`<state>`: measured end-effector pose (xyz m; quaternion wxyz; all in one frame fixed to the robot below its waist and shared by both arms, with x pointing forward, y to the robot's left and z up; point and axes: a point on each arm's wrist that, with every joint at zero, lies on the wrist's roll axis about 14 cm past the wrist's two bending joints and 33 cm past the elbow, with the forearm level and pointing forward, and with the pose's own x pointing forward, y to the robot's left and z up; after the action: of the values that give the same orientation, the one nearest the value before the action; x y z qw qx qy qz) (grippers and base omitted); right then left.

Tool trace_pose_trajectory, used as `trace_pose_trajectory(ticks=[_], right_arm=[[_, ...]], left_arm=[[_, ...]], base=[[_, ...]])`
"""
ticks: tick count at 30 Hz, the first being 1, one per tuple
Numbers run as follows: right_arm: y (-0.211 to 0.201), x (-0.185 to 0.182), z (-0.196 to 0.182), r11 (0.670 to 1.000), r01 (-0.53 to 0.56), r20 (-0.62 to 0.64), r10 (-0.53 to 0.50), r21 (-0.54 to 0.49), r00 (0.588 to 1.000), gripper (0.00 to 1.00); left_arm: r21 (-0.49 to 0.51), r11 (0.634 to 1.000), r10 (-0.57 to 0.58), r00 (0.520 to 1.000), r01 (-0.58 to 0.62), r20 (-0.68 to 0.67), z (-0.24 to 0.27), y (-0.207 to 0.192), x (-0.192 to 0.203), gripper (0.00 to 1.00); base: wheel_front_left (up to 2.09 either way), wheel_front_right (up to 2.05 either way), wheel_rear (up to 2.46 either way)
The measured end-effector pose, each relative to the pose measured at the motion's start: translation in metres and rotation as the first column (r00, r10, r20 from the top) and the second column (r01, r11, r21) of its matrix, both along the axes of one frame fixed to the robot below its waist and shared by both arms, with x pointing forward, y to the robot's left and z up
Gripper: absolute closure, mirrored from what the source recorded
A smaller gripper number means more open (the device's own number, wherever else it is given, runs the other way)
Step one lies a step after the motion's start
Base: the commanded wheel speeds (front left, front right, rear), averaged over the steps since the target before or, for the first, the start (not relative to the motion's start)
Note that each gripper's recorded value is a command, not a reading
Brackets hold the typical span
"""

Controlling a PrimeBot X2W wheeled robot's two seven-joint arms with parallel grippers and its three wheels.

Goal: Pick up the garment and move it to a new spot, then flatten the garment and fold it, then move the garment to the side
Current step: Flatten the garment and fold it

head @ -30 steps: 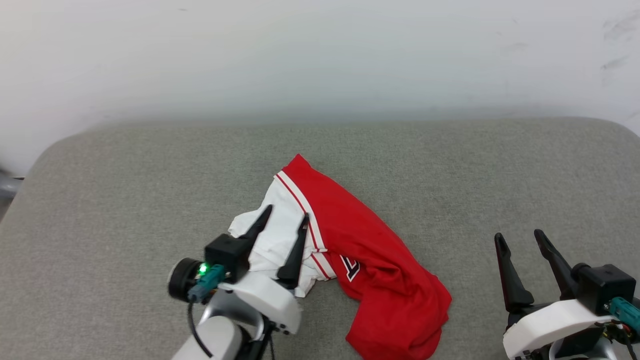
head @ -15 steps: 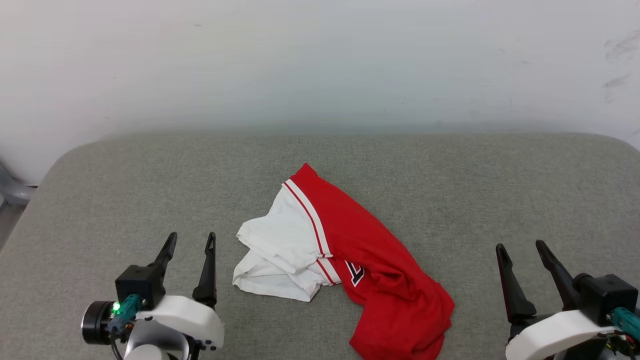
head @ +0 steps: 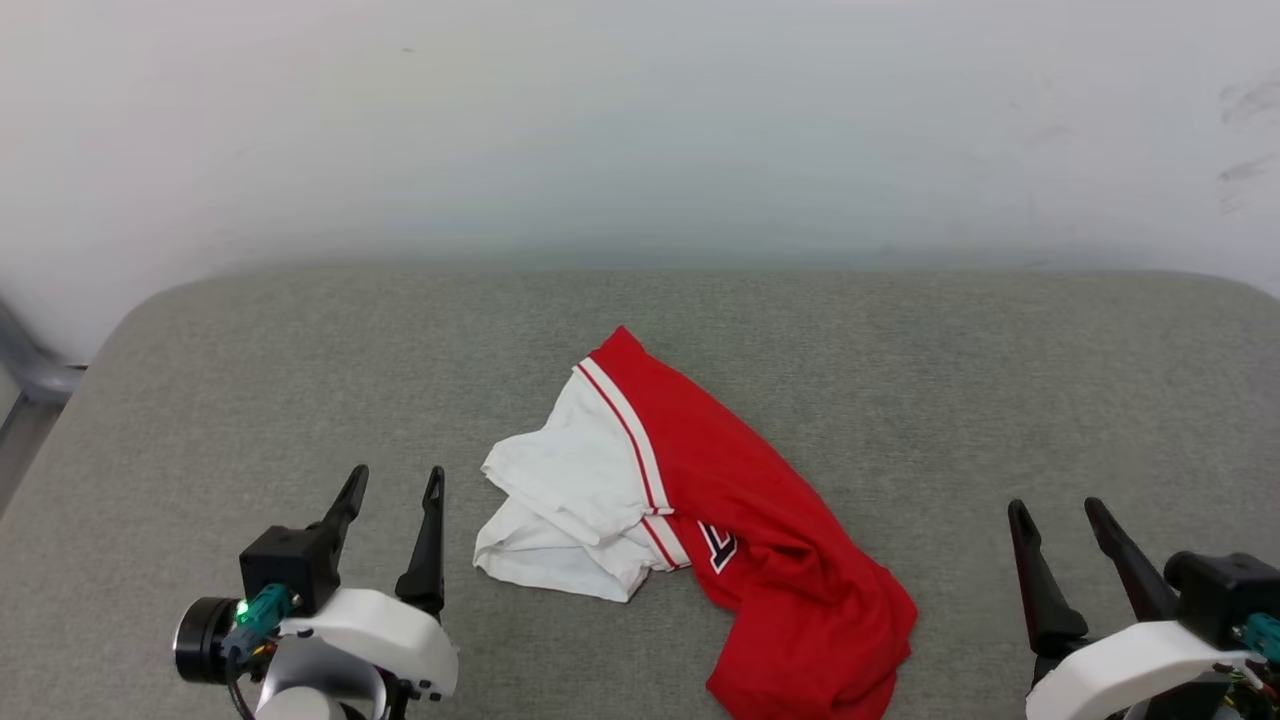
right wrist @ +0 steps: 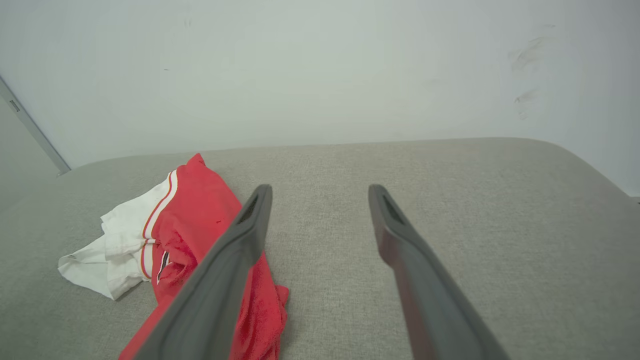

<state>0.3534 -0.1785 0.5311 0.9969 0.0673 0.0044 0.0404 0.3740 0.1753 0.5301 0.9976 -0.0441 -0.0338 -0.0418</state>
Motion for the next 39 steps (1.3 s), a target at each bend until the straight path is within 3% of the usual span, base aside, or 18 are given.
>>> trace_pose_trajectory(ticks=[6, 10, 14, 19, 23, 31, 32, 33, 39], right_arm=[[0.031, 0.019, -0.030, 0.993, -0.117, -0.187, 0.112, -0.012, 0.976, 0.00], [0.060, 0.037, -0.038, 0.967, -0.247, -0.275, 0.222, -0.059, 0.935, 0.00], [0.099, 0.048, -0.050, 0.906, -0.415, -0.383, 0.355, -0.085, 0.853, 0.00], [0.139, 0.056, -0.067, 0.799, -0.592, -0.511, 0.466, -0.108, 0.722, 0.00], [0.158, 0.063, -0.083, 0.723, -0.681, -0.591, 0.500, -0.116, 0.633, 0.00], [0.171, 0.071, -0.118, 0.639, -0.763, -0.715, 0.486, -0.101, 0.502, 0.00], [0.172, 0.072, -0.120, 0.633, -0.767, -0.721, 0.485, -0.102, 0.496, 0.56], [0.172, 0.075, -0.121, 0.630, -0.769, -0.722, 0.484, -0.106, 0.495, 0.97], [0.171, 0.095, -0.105, 0.660, -0.743, -0.669, 0.502, -0.114, 0.548, 1.00]], left_arm=[[-0.022, 1.000, 0.018, 1.000, -0.018, 0.019, 0.007, 0.004, 0.002, 0.00], [-0.034, 0.999, 0.032, 0.999, -0.031, 0.028, 0.010, 0.008, 0.006, 0.00], [-0.035, 0.998, 0.045, 0.998, -0.044, 0.033, 0.010, 0.013, 0.012, 0.00], [-0.047, 0.997, 0.058, 0.998, -0.057, 0.015, 0.002, 0.015, 0.020, 0.00], [-0.052, 0.996, 0.067, 0.998, -0.067, 0.000, -0.005, 0.018, 0.028, 0.00], [-0.056, 0.994, 0.093, 0.995, -0.095, -0.037, -0.021, 0.025, 0.037, 0.00], [-0.055, 0.994, 0.095, 0.995, -0.097, -0.040, -0.022, 0.026, 0.038, 0.00], [-0.054, 0.994, 0.095, 0.995, -0.097, -0.039, -0.023, 0.025, 0.039, 0.00], [-0.054, 0.994, 0.091, 0.995, -0.093, -0.041, -0.025, 0.024, 0.042, 0.00]], base=[[0.00, 0.00, 0.00], [0.00, 0.00, 0.00], [0.00, 0.00, 0.00], [0.00, 0.00, 0.00], [0.00, 0.00, 0.00], [0.00, 0.00, 0.00], [0.00, 0.00, 0.00], [0.00, 0.00, 0.00], [0.00, 0.00, 0.00]])
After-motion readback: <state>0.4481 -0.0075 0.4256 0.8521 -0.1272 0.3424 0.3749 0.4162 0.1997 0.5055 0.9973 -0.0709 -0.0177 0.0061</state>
